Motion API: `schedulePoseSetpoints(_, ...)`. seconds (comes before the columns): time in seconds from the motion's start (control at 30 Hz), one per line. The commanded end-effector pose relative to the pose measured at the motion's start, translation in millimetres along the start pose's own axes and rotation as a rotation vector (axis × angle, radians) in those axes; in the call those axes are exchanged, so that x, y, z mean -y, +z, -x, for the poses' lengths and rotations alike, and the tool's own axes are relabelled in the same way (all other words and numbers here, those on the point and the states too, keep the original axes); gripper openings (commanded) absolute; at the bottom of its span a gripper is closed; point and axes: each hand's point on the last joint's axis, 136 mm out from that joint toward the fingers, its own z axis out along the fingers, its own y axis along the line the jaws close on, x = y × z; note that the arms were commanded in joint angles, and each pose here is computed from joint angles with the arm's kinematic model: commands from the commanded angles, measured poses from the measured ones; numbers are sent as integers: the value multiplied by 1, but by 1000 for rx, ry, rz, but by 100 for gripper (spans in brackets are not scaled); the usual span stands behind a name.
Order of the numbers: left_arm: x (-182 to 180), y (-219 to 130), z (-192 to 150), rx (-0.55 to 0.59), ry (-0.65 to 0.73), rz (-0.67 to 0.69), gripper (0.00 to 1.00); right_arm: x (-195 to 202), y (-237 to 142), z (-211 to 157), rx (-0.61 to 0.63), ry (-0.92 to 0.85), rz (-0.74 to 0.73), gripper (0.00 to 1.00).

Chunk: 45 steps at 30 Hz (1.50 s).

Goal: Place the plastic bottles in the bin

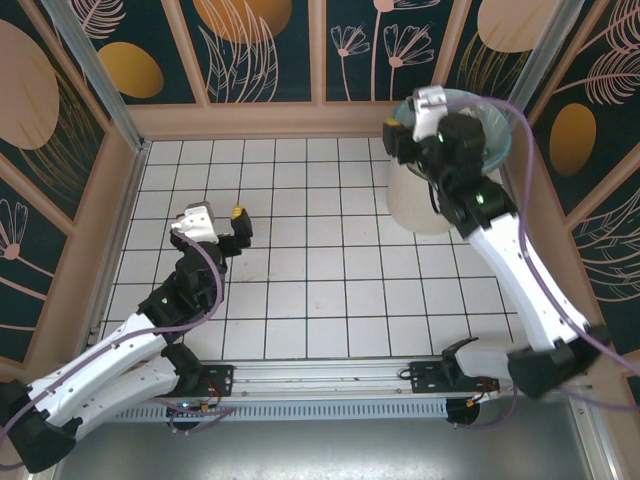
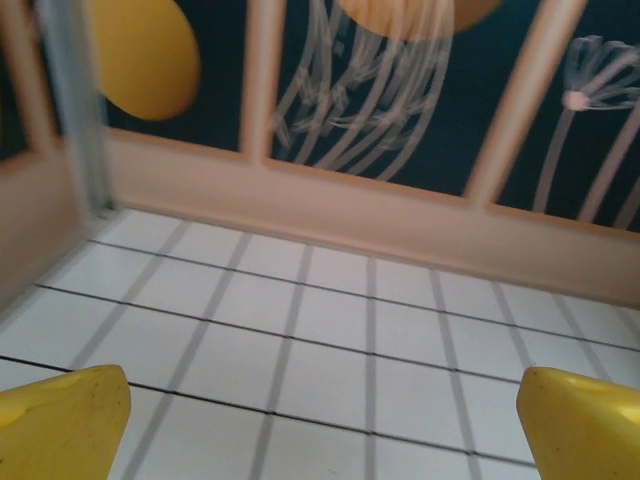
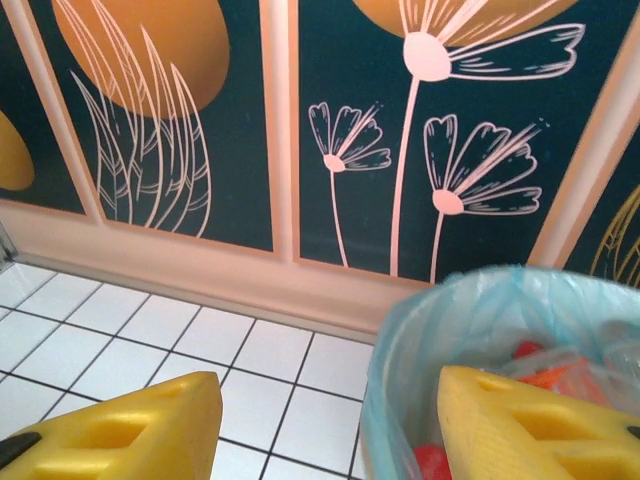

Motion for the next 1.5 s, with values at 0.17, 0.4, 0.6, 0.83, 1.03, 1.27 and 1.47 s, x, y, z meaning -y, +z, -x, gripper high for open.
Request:
schedulePoseSetpoints(0.17, -58, 35, 15, 158, 9, 187, 99, -23, -30, -79, -54, 111, 126, 57)
schedulePoseSetpoints(0.4, -111, 54, -20, 150, -10, 357, 98, -8, -33, -164, -124, 28, 16, 58)
schedulePoseSetpoints(0.6, -157, 56, -63, 130, -23, 469, 99, 25, -25, -222, -86, -132, -141, 61)
schedulePoseSetpoints(0.83, -166, 71, -93, 79, 4, 384, 99, 61, -28, -252, 15, -65, -160, 63)
schedulePoseSetpoints(1.03, -139, 92, -90, 79, 47, 176, 98, 79, -24, -281, 80, 53, -113, 64)
schedulePoseSetpoints(1.27, -125, 102, -93, 65, 45, 27, 98, 92, -30, -284, 165, 56, -95, 67)
schedulePoseSetpoints(1.47, -121, 104, -106, 90, 65, -16, 99, 126, -27, -295, 163, 181, -188, 72)
